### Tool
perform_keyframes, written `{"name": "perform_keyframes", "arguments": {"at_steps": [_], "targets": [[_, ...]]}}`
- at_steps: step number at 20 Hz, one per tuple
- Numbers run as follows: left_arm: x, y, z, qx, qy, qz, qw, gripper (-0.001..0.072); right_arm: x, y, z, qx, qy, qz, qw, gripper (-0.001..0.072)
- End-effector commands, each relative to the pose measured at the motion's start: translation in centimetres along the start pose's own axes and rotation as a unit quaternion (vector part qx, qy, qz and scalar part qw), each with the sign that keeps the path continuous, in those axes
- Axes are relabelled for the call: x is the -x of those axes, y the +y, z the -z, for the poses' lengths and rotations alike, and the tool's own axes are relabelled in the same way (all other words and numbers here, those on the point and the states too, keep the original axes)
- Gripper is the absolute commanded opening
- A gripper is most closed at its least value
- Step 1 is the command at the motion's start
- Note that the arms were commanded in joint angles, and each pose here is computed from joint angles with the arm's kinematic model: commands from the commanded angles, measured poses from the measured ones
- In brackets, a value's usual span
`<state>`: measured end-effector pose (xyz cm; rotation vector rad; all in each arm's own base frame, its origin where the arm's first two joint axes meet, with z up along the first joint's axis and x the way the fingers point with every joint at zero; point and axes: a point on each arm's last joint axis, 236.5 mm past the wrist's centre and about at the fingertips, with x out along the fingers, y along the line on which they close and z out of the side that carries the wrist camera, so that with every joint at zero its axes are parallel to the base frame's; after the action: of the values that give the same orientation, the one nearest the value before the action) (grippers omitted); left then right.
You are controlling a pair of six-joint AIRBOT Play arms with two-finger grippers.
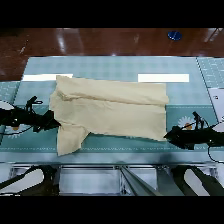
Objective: Fold the shirts.
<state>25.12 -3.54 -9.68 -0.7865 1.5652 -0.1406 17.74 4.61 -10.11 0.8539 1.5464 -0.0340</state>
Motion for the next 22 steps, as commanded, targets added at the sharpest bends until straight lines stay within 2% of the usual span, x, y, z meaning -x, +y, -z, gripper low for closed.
{"name": "perform_keyframes", "arguments": {"at_steps": [1,3,4,5,6,7,10,12,14,22], "targets": [[0.0,-0.1,0.1,0.0,0.002,0.002,1.0,0.002,-2.0,1.2,-0.5,-0.007,0.008,-0.017,1.0,0.0415],[0.0,-0.3,0.2,0.001,0.005,0.006,1.0,0.002,-3.2,2.7,-2.0,-0.014,-0.008,-0.035,0.999,0.0407],[0.0,-0.3,0.3,0.001,0.006,0.006,1.0,0.002,-3.4,3.7,-2.9,-0.014,-0.019,-0.049,0.999,0.0368],[0.0,-0.3,0.3,0.001,0.007,0.006,1.0,0.002,-3.3,4.7,-3.5,-0.008,-0.024,-0.059,0.998,0.0246],[0.1,-0.4,0.2,-0.001,0.005,0.006,1.0,0.002,-3.1,5.7,-3.8,0.016,-0.025,-0.067,0.997,0.0079],[0.5,-0.6,-0.1,-0.012,0.002,0.007,1.0,0.002,-2.6,6.9,-3.8,0.049,-0.021,-0.077,0.996,0.002],[3.1,-2.9,-2.5,-0.037,-0.028,0.028,0.998,0.002,-0.6,9.1,-3.8,0.101,-0.005,-0.093,0.991,0.0019],[5.4,-6.1,-4.4,-0.07,-0.051,0.068,0.994,0.002,1.0,10.2,-5.9,0.127,-0.035,-0.083,0.988,0.0019],[6.9,-7.6,-6.7,-0.088,-0.073,0.07,0.991,0.002,2.5,11.7,-8.2,0.142,-0.054,-0.085,0.985,0.0019],[8.0,-14.2,-17.5,-0.12,-0.101,0.085,0.984,0.002,4.2,16.6,-18.2,0.145,-0.082,-0.099,0.981,0.0019]]}}
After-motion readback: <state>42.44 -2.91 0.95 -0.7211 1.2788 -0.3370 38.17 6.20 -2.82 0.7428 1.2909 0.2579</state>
